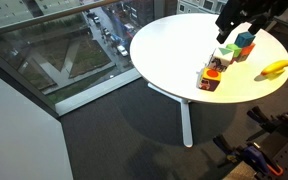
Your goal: Unstack the square plush toys on the left
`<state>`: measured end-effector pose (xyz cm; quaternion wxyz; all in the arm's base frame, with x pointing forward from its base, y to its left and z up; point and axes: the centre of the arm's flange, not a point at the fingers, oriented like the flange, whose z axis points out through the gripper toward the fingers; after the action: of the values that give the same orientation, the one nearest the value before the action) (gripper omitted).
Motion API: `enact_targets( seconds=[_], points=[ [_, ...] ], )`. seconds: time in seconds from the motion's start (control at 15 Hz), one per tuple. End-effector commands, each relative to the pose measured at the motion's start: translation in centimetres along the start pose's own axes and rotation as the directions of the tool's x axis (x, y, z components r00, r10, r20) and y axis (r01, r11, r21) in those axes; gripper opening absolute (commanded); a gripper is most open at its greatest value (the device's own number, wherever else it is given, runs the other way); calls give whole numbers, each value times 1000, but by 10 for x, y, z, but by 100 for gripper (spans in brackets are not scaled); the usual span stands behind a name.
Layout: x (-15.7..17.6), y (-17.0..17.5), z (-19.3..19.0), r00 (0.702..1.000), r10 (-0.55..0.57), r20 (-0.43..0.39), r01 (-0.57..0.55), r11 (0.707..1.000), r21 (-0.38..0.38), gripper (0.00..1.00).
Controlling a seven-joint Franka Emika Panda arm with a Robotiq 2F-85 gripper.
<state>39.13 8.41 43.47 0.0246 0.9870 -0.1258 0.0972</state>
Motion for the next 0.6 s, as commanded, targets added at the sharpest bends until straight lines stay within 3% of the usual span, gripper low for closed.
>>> enact_targets(
  seconds=[0.0,0.53],
  points=[
    [0,0,0,1000,0,0,0,1000,0,100],
    [5,3,-4,1000,6,7,-6,1000,19,100]
  ],
)
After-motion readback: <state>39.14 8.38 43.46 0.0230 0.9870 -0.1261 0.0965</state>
